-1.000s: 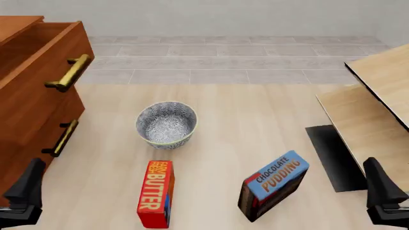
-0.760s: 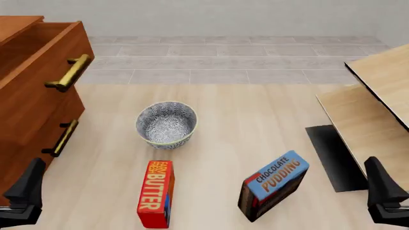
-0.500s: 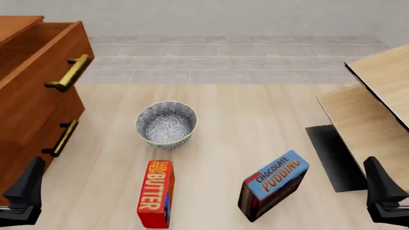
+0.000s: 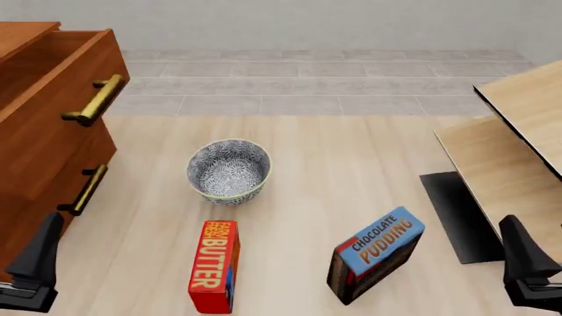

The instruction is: Close the top drawer of the cabinet.

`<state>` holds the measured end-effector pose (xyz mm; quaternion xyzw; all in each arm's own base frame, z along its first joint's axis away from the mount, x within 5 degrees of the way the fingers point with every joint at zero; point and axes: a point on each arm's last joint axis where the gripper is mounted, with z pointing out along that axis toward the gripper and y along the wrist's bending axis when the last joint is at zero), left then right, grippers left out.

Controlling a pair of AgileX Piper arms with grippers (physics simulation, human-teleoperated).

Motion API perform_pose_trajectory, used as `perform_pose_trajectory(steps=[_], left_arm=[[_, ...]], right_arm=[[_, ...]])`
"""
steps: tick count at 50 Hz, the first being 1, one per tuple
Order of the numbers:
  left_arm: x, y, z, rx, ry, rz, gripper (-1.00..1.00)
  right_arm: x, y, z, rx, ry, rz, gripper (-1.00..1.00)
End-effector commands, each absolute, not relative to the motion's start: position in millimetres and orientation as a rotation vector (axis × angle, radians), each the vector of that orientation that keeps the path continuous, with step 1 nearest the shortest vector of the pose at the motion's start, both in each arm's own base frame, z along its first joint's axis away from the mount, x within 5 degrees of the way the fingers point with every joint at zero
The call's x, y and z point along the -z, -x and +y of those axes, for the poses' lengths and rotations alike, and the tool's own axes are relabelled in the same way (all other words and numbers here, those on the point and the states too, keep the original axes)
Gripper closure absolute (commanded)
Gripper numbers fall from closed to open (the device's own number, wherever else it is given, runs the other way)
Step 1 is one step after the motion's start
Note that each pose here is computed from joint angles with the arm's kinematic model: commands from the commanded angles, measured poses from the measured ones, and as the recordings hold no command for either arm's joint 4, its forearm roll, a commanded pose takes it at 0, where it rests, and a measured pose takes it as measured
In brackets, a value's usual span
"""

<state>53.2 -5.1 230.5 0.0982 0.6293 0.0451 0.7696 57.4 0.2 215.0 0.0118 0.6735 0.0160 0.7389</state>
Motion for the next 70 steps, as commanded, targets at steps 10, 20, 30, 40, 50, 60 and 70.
perform_pose_trajectory(steps=[10,20,30,40,50,60,70], left_arm=[[-236.2,-51.8,-7.7,-0.207,-0.353,1.277,-1.0],[-242.3,-50.6,-8.1,-0.24,-0.388,1.255,-1.0],[-243.8,-60.1,-10.1,-0.263,-0.416,1.251,-1.0],[-241.5,-69.1,-14.0,-0.318,-0.49,1.207,-1.0],[-243.1,-76.1,-17.8,-0.349,-0.542,1.173,-1.0],[-242.1,-83.9,-20.1,-0.399,-0.579,1.148,-1.0],[-244.9,-98.7,-23.3,-0.452,-0.604,1.122,-1.0]], right_arm=[[-213.4,-57.3,1.1,-0.052,-0.019,1.487,-1.0],[-212.7,-57.6,1.3,-0.068,-0.028,1.496,-1.0],[-211.6,-59.3,1.6,-0.086,-0.039,1.515,-1.0],[-211.4,-60.7,1.8,-0.102,-0.052,1.523,-1.0],[-210.9,-60.1,2.0,-0.105,-0.049,1.525,-1.0],[-211.5,-61.8,2.6,-0.109,-0.041,1.528,-1.0],[-211.3,-61.4,2.9,-0.112,-0.036,1.529,-1.0]])
